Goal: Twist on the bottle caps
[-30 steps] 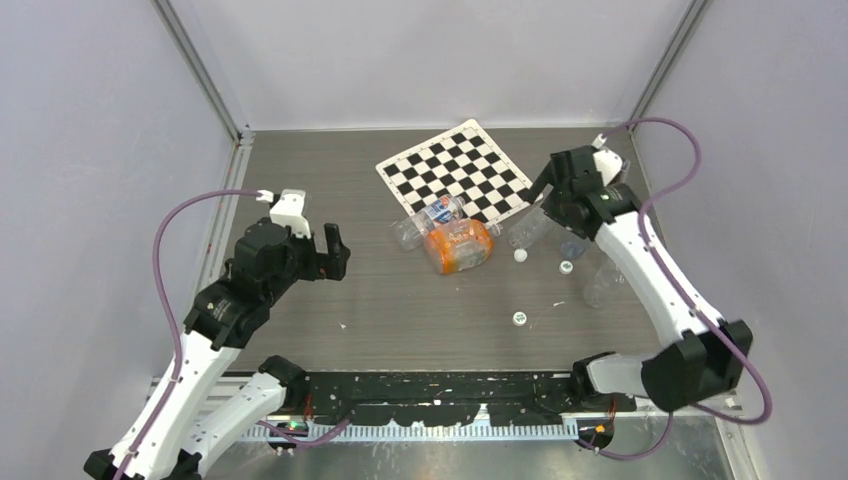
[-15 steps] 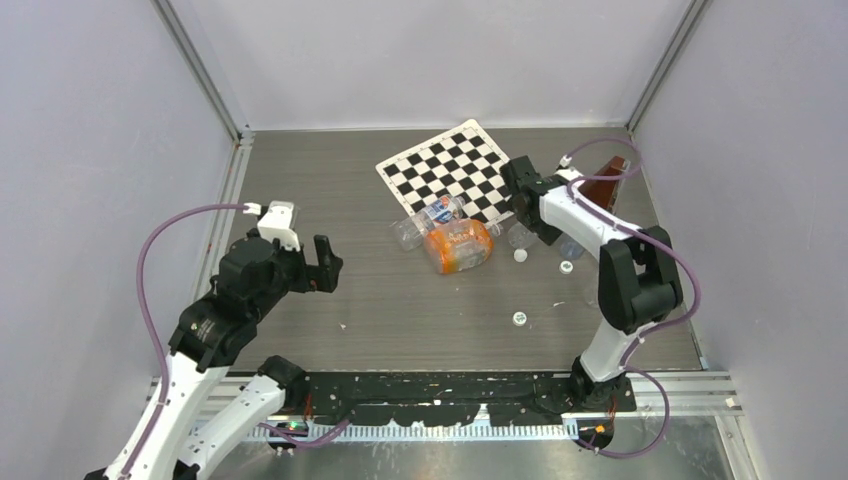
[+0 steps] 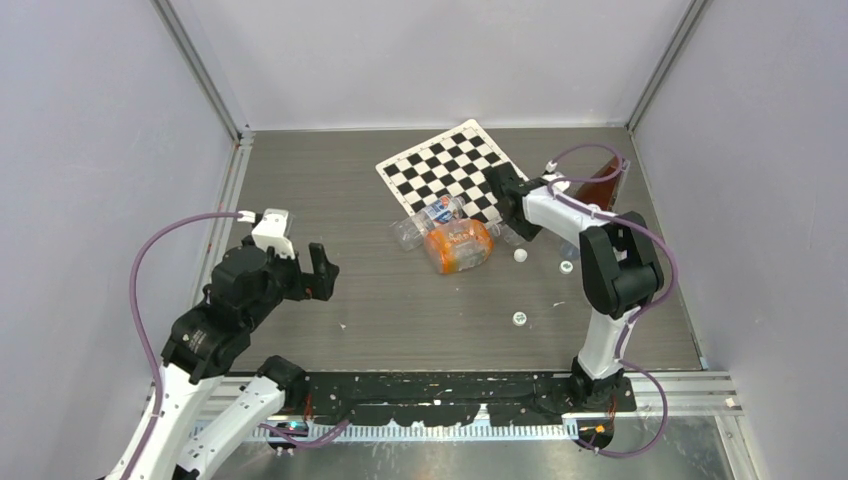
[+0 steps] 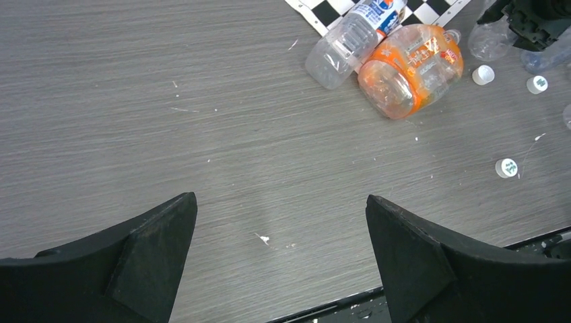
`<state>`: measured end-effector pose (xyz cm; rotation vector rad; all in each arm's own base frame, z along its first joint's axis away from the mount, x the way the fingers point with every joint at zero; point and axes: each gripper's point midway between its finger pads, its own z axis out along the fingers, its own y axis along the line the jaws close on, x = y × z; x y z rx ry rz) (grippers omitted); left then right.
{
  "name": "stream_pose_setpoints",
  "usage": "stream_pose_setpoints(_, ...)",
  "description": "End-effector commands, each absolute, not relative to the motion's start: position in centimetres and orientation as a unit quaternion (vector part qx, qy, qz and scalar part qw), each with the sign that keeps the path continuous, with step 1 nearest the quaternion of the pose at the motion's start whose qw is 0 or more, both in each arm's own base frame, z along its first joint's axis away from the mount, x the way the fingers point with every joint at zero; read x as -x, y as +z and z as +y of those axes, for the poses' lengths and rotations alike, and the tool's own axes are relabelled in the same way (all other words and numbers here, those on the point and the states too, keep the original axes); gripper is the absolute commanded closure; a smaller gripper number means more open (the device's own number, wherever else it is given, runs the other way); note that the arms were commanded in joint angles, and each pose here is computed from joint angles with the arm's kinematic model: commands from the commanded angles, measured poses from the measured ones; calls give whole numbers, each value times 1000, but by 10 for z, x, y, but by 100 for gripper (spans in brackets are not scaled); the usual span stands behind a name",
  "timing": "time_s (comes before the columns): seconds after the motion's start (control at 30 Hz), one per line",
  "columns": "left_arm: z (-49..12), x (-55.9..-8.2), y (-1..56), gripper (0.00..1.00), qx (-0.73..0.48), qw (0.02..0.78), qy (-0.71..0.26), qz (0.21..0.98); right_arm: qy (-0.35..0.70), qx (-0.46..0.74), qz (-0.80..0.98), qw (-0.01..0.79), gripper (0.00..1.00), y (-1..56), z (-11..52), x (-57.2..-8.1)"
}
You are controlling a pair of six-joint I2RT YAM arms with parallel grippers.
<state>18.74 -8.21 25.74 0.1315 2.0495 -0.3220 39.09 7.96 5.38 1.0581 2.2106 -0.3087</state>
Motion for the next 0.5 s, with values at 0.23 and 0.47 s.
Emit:
stream_pose_setpoints(0.23,-91,-204,285,0,-43,541,-153,826,63,-190,873,446,63,197,207,-361)
stream_pose_setpoints(0.47,-81,-208,283,0,-11,555,-138,820,144,28,920,364,63,150,335,-252)
